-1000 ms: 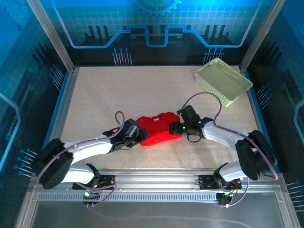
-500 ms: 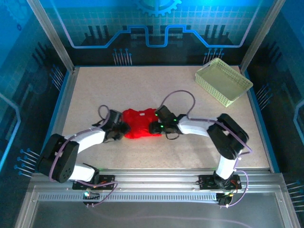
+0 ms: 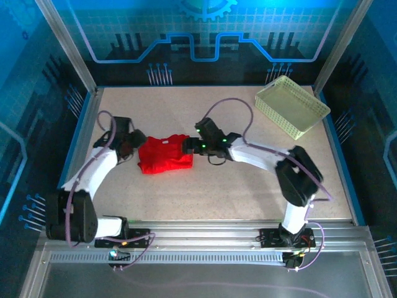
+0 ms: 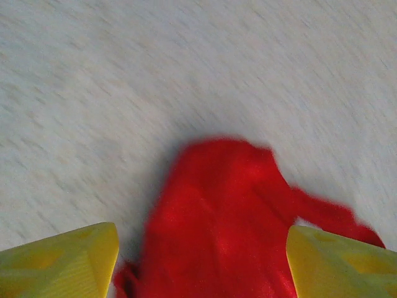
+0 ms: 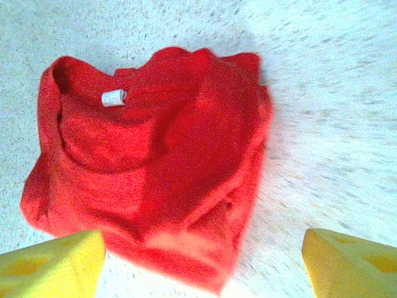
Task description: Fold the inside-out t-shirt
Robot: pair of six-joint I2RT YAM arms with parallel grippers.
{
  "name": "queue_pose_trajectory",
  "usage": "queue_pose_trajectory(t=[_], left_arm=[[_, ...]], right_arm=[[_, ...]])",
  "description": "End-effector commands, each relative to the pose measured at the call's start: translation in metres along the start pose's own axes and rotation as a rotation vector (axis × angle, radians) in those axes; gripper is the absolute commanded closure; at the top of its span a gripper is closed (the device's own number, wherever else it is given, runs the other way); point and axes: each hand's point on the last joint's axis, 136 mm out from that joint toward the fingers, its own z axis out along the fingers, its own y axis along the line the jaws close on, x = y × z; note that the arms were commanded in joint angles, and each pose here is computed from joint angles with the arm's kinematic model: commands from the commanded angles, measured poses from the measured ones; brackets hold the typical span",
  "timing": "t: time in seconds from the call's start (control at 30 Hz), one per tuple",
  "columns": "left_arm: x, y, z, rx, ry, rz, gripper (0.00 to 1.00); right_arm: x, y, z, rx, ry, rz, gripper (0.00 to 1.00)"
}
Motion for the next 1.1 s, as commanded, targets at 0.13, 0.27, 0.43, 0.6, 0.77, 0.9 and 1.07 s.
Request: queue_pose_trajectory(t=[0.13,0.27,0.43,0.6,0.77,0.9,1.07], left_arm=[[0.125,-0.036,-0.014,0.015,0.189,0.084,0.25],[0.149,-0.041,0.021,-0.026,0.239,0.101,0.25],[0.140,-0.040,0.055,-0.149,0.235,0.208,0.28],[0.088,-0.007,0.069,-0.303,0.191,0.303,0.34],[0.035,0.008,0.083,-0.363,0.190,0.347,0.35],[-0.009,0.014,0.100,-0.385,0.180,0.318,0.33],[-0.043,0.016,0.136,-0.375,0.222,0.237,0.33]], right_arm=[[0.018,-0.066,-0.071,0.171,-0.027,-0.095,0.16],[0.038,-0.086,-0.081,0.166,-0.019,-0.057,0.15],[0.055,-0.098,-0.085,0.167,-0.017,-0.038,0.15],[0.058,-0.105,-0.090,0.179,-0.031,-0.031,0.15],[0.053,-0.108,-0.092,0.186,-0.041,-0.027,0.15],[0.046,-0.108,-0.098,0.188,-0.059,-0.027,0.15],[0.043,-0.116,-0.109,0.205,-0.073,-0.022,0.15]])
